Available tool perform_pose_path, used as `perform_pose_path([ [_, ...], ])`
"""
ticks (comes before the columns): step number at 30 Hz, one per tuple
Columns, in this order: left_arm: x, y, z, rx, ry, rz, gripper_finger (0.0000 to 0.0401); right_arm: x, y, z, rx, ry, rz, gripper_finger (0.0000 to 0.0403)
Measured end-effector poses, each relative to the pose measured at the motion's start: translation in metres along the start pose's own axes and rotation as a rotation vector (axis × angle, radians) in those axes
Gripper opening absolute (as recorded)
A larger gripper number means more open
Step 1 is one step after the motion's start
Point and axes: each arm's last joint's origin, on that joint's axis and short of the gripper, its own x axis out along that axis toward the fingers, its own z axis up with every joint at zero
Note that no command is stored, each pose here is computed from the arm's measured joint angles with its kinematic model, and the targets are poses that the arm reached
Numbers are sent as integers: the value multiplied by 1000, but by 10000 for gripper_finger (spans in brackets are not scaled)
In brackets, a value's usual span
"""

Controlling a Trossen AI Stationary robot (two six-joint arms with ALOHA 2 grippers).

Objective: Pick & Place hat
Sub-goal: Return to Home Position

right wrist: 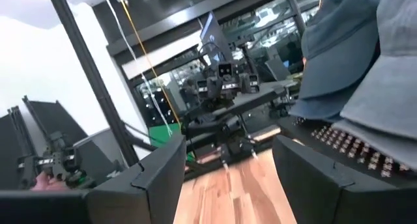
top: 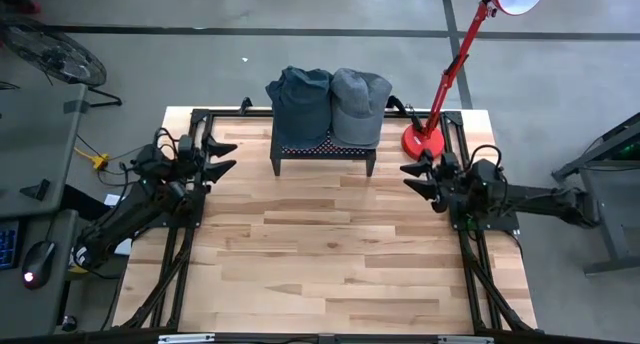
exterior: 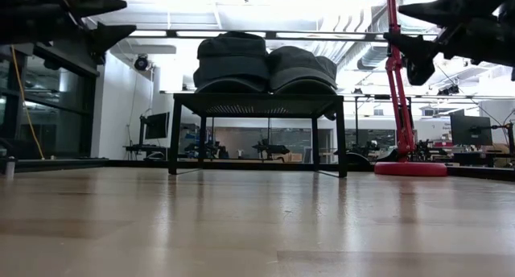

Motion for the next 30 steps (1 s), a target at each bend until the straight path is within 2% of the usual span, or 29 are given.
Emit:
perform_pose_path([
  [9,0,4,-9,-15,85,36,255,-19,3,-5,16,64,-7,222],
  [17,-1,8,-14,39,105,145,255,-21,-1,-12,-19,137,-54,222],
  [25,-4,15,-21,81,162,284,255,-23,-7,-17,-102,174,-184,222],
  [30,-4,14,-22,72,182,253,255,-23,-8,-18,-127,165,-220,222],
])
